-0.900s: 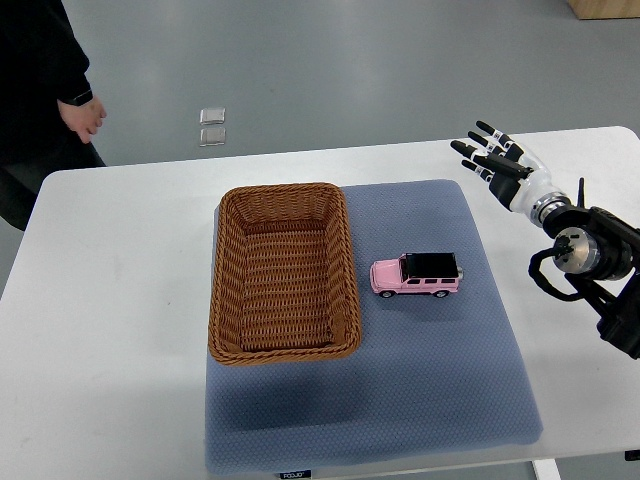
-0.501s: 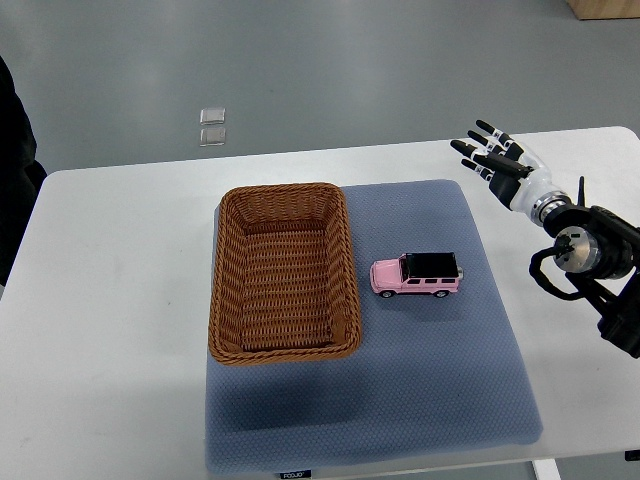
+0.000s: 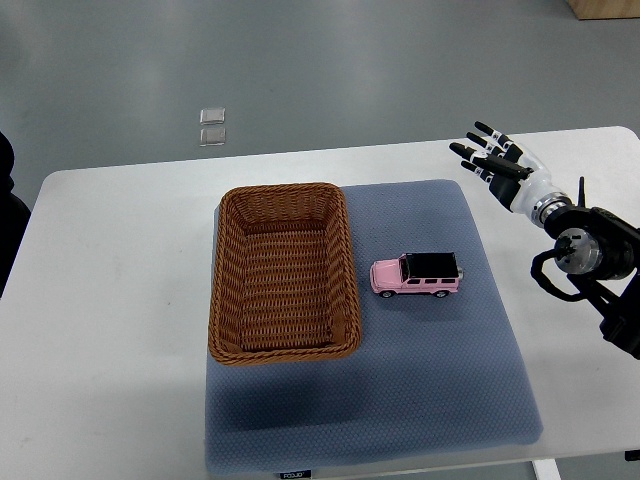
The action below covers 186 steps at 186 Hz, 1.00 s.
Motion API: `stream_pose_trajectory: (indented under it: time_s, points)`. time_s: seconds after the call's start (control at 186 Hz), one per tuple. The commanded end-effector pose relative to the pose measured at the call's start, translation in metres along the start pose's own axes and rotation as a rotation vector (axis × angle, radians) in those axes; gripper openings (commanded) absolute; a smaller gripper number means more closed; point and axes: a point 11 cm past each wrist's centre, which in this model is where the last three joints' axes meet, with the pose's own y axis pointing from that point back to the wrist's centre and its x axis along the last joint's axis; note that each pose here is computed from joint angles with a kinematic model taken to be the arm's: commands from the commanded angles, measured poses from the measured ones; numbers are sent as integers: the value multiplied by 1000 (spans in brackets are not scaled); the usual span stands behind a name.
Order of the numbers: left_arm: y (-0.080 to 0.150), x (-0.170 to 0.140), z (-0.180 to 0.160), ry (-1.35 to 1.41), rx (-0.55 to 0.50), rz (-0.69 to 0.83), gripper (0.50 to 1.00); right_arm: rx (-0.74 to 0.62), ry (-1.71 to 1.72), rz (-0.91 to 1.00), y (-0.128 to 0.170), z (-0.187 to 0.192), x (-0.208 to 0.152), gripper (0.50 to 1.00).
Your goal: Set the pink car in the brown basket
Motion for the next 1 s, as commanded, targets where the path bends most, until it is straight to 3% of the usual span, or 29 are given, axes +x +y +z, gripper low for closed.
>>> stream_pose_trajectory:
  time_s: [0.0,0.469,0.62,0.997]
  points:
    - [0,0,0,0,0,0,1000,5,-6,-6,0,-1,-1,919]
    - [0,0,0,-2,0,1,1000,12,72,-135,7,-19,5,917]
    - [0,0,0,0,0,0,1000,-19,274,-203,12,-23,3,917]
    - [0,1,-1,0,3,3,1000,4,835,-434,30,-77,-37,917]
